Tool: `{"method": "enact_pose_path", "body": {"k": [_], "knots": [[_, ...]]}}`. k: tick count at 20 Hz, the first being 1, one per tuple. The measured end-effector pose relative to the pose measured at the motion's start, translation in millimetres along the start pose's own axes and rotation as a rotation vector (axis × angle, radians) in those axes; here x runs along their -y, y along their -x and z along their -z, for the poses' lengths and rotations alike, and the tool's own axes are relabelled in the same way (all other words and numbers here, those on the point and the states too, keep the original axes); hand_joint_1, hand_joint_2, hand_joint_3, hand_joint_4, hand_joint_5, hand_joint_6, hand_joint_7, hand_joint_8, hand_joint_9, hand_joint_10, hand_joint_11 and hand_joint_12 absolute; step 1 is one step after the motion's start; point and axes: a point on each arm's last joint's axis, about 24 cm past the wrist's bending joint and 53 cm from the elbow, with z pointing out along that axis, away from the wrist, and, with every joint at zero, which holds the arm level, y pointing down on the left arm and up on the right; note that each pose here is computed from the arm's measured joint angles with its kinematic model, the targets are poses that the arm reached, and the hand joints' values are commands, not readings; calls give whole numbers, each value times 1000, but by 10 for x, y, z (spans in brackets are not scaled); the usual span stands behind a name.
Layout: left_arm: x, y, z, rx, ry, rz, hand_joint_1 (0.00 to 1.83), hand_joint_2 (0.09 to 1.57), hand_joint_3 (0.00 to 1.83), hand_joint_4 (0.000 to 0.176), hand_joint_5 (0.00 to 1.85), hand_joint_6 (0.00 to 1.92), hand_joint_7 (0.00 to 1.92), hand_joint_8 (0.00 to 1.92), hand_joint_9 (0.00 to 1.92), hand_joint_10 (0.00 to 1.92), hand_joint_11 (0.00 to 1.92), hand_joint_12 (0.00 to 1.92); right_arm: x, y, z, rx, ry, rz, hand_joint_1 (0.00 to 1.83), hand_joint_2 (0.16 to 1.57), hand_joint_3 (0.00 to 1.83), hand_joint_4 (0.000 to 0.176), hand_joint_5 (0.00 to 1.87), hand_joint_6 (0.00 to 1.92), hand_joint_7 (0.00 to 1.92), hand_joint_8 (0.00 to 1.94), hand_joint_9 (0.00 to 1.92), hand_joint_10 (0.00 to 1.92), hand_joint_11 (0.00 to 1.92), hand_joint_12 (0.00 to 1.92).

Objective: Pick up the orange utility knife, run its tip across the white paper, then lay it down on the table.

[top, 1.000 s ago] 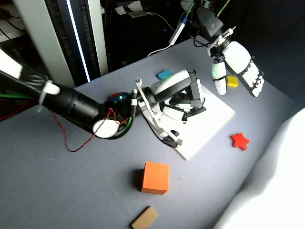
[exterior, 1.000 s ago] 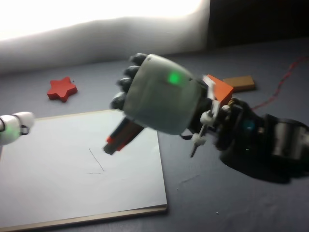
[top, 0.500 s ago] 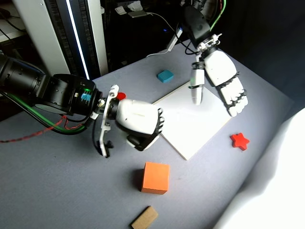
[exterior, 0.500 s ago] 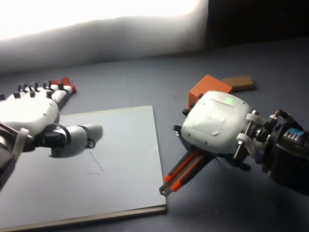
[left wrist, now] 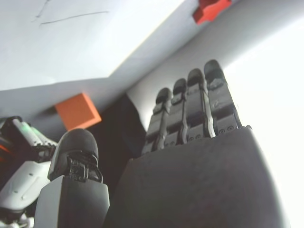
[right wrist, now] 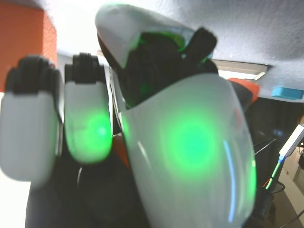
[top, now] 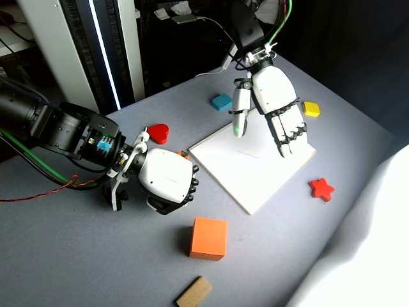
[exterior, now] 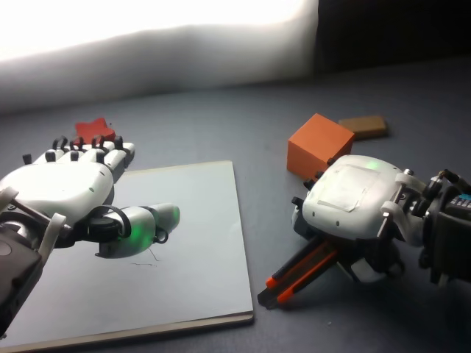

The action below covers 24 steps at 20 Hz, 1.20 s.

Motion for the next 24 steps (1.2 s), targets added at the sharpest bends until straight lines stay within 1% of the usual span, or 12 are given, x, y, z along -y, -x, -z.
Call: {"method": "enact_pose_path", "body": {"k": [2, 4, 5, 7, 9, 11, 12, 15, 17, 20, 22, 24], "knots": [[0, 2, 0, 1, 0, 0, 0, 1241, 1, 0, 4, 2, 20, 2, 45, 3, 0, 179, 40, 27, 21, 4, -8, 17, 984, 1312, 286, 0, 430, 1776, 485, 1926, 393, 1921, 501, 1921], [0, 1, -1, 1, 0, 0, 0, 1239, 0, 0, 6, 3, 22, 3, 48, 4, 0, 177, 61, 71, 50, 12, -12, 19, 903, 1383, 125, 0, 434, 1795, 235, 1826, 262, 1921, 389, 1921], [-5, 6, -2, 2, 1, 0, 1, 1241, 1, 0, 3, 1, 18, 3, 39, 0, 0, 145, 75, 93, 83, 15, -16, 20, 834, 1290, 49, 0, 26, 1194, 19, 1436, 21, 1760, 36, 1921], [-3, 7, -3, 3, 1, 2, 3, 1241, 1, 0, 16, 5, 29, 3, 43, 1, 0, 174, 67, 109, 155, 14, -16, 20, 715, 1219, 24, 0, 0, 663, 2, 989, 0, 1308, 0, 1918], [-2, 8, -3, 3, 0, 3, 0, 1235, 0, 0, 14, 2, 34, 3, 50, 3, 0, 207, 20, 124, 228, 16, -9, 19, 712, 1106, 0, 0, 0, 229, 0, 512, 0, 612, 0, 1305], [-3, 8, -3, 3, 1, 4, 0, 1236, 0, 0, 6, 0, 27, 0, 46, 1, 0, 186, -14, 131, 286, 14, -5, 17, 668, 1078, 0, 0, 0, 20, 27, 185, 0, 223, 0, 327], [-3, 8, -3, 3, 1, 4, 0, 1236, 0, 0, 7, 1, 26, 0, 45, 0, 0, 184, -31, 135, 317, 14, -3, 15, 665, 1070, 0, 0, 0, 3, 17, 130, 0, 132, 0, 65], [-2, 8, -3, 3, 0, 3, 0, 1233, 0, 0, 24, 6, 51, 6, 57, 4, 0, 213, -92, 242, 437, 28, -1, -18, 482, 1058, 0, 0, 0, 0, 74, 87, 0, 232, 0, 0], [11, 14, -5, 4, -2, 5, 19, 1237, 0, 0, 103, 21, 137, 15, 150, 26, 0, 409, -98, 350, 530, 41, -12, -66, 361, 1092, 0, 0, 64, 138, 205, 200, 0, 604, 1, 313], [84, 62, -13, 13, -16, -3, 110, 1225, 0, 0, 499, 58, 610, 48, 517, 90, 0, 1119, -83, 283, 781, -42, -26, -143, 170, 1175, 17, 0, 42, 1031, 297, 925, 108, 1299, 0, 1443], [119, 81, -18, 15, -21, -2, 155, 1224, 0, 0, 727, 38, 903, 126, 691, 543, 230, 1481, -101, 198, 900, -88, -28, -147, 132, 1201, 17, 0, 109, 1357, 346, 1302, 248, 1545, 0, 1884], [195, 113, -26, 16, -34, 5, 213, 1240, 2, 0, 897, 82, 829, 696, 688, 1180, 436, 1653, -81, 180, 1035, -102, -43, -164, 109, 1217, 16, 0, 286, 1451, 488, 1465, 426, 1663, 210, 1920]]}}
